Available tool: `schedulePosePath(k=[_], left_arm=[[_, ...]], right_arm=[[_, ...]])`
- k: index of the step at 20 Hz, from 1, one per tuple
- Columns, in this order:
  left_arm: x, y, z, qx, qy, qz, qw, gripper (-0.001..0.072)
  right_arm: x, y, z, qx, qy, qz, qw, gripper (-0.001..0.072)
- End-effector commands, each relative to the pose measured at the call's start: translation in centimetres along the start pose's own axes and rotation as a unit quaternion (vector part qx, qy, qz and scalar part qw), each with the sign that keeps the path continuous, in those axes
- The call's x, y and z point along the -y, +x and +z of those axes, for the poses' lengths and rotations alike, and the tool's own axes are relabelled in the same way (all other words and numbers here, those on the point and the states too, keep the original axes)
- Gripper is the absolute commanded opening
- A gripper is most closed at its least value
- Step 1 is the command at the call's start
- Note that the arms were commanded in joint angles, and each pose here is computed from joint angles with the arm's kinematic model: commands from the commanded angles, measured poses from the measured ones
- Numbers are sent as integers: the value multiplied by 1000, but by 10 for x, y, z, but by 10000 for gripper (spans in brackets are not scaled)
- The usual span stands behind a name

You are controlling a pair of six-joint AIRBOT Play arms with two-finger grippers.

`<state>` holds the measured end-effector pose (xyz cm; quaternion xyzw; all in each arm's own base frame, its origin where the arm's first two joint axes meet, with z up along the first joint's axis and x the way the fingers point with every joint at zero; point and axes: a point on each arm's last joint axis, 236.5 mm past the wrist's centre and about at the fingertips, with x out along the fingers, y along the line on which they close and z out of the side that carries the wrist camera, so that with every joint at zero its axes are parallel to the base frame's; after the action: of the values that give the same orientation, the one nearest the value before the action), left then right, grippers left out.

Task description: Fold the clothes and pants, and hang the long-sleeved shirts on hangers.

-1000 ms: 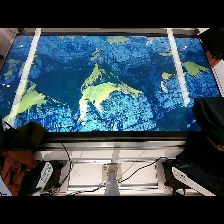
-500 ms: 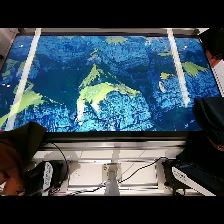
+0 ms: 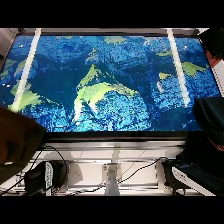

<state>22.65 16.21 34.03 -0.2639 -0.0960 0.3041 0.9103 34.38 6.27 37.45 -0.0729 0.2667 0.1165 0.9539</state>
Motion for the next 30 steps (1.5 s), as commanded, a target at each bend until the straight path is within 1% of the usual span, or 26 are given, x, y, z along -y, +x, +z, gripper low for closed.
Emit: schedulePosePath(k=[1,3,5,8,10,13,16,20,22,23,24,25,26,27,30], left_arm=[[79,-4,9,-16,-67,-138,988,24],[119,1,-31,-93,-79,-196,973,25],[161,-2,-88,-175,-54,-252,950,25],[216,-27,-187,-293,-2,-315,903,25],[243,-57,-257,-363,44,-350,863,25],[259,-105,-352,-449,101,-372,806,26],[260,-150,-421,-506,144,-380,761,26],[254,-203,-475,-547,184,-396,714,27],[252,-219,-486,-557,195,-402,701,31],[251,-221,-487,-557,198,-404,698,128],[252,-221,-486,-549,208,-413,696,462],[253,-220,-483,-541,219,-423,693,720],[252,-215,-479,-532,229,-430,693,696],[251,-208,-473,-522,242,-434,694,695],[235,-161,-439,-492,272,-407,719,693]], right_arm=[[0,0,0,0,0,1,1000,556],[0,0,0,0,0,1,1000,556],[0,0,0,0,0,1,1000,556],[0,0,0,0,0,1,1000,556],[0,0,0,0,0,1,1000,556],[0,0,0,0,0,1,1000,556],[0,0,0,0,0,1,1000,556],[0,0,0,0,0,1,1000,556],[0,0,0,0,0,1,1000,556],[0,0,0,0,0,1,1000,556],[0,0,0,0,0,1,1000,556],[0,0,0,0,0,1,1000,556],[0,0,0,-1,0,1,1000,556],[0,0,0,0,0,1,1000,556],[-1,0,-1,-3,0,1,1000,556]])
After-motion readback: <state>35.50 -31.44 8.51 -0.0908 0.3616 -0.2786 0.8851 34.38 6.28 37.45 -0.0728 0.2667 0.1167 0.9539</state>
